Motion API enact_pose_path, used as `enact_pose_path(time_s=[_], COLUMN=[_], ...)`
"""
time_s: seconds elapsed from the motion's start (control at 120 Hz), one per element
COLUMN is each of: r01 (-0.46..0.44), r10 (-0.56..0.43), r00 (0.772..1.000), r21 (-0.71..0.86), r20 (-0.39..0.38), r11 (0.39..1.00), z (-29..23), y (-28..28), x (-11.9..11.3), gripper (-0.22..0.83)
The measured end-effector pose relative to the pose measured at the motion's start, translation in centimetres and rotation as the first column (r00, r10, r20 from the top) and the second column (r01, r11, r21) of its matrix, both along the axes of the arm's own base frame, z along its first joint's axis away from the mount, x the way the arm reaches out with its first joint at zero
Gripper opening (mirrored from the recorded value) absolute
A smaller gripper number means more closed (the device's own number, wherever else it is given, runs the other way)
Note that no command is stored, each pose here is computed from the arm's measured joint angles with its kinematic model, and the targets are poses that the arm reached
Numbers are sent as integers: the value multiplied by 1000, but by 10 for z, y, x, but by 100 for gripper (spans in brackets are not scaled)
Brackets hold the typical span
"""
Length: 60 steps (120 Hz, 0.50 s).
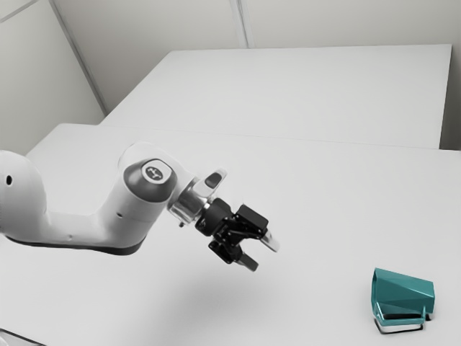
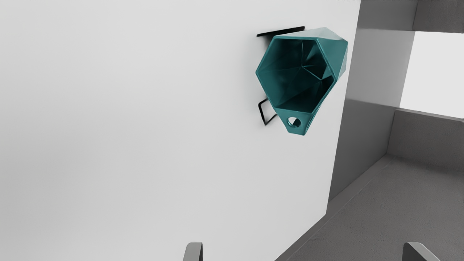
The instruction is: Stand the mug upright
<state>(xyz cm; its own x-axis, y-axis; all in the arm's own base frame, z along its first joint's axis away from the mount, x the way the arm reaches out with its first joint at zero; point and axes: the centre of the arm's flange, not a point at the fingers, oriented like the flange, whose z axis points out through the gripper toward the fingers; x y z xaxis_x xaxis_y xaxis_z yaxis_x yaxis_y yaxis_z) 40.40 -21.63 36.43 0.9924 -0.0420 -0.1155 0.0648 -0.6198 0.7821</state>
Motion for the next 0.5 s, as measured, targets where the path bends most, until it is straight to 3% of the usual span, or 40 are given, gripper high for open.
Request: enact_pose_path(time_s=[0.5], r01=[58], r10=[-54], r00=[995], r21=[-40], r20=[87], r11=[998], z=[-52], y=[-62], x=[23], gripper=[62])
